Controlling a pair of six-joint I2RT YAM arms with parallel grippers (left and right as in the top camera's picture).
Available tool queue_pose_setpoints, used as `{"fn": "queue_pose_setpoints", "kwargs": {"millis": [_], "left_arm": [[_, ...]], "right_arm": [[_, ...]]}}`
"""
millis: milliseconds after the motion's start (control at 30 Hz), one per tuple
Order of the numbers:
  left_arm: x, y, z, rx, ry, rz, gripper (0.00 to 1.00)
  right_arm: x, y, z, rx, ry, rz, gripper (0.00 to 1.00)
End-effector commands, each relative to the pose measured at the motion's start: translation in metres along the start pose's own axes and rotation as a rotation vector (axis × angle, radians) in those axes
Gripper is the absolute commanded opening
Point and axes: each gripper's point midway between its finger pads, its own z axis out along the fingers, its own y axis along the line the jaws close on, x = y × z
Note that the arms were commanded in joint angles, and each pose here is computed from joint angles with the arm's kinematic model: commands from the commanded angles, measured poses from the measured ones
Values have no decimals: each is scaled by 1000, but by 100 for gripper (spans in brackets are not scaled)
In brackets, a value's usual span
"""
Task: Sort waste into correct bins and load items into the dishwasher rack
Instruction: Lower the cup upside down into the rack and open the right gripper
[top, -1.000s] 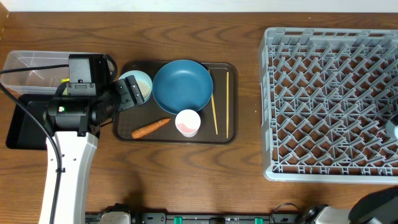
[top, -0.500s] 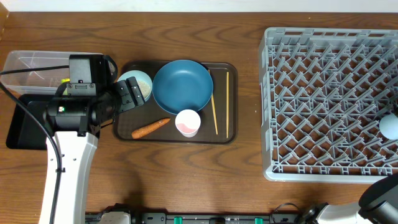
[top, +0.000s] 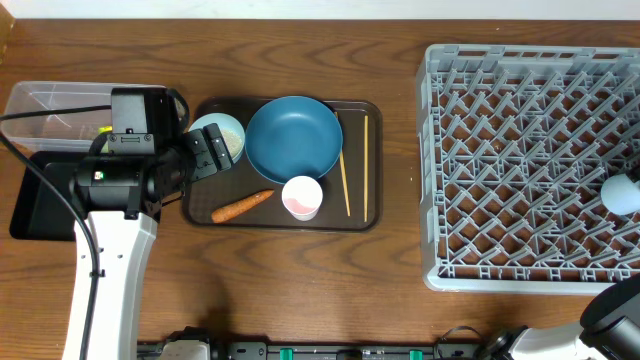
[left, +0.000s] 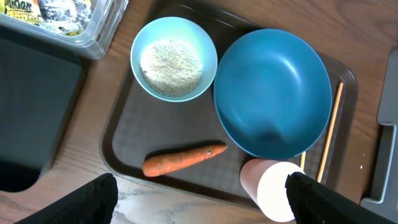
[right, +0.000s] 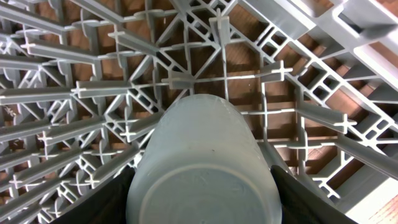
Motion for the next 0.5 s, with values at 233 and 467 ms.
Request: {"fn": "queue_pose_setpoints", "kwargs": {"millis": [233, 467], "left_arm": [[-2, 1, 0, -4, 1, 5, 89], [-2, 1, 0, -4, 1, 5, 89]], "right_arm": [[4, -34, -2, 184, 5, 33, 56], [2, -25, -1, 130, 5, 33, 57]]}}
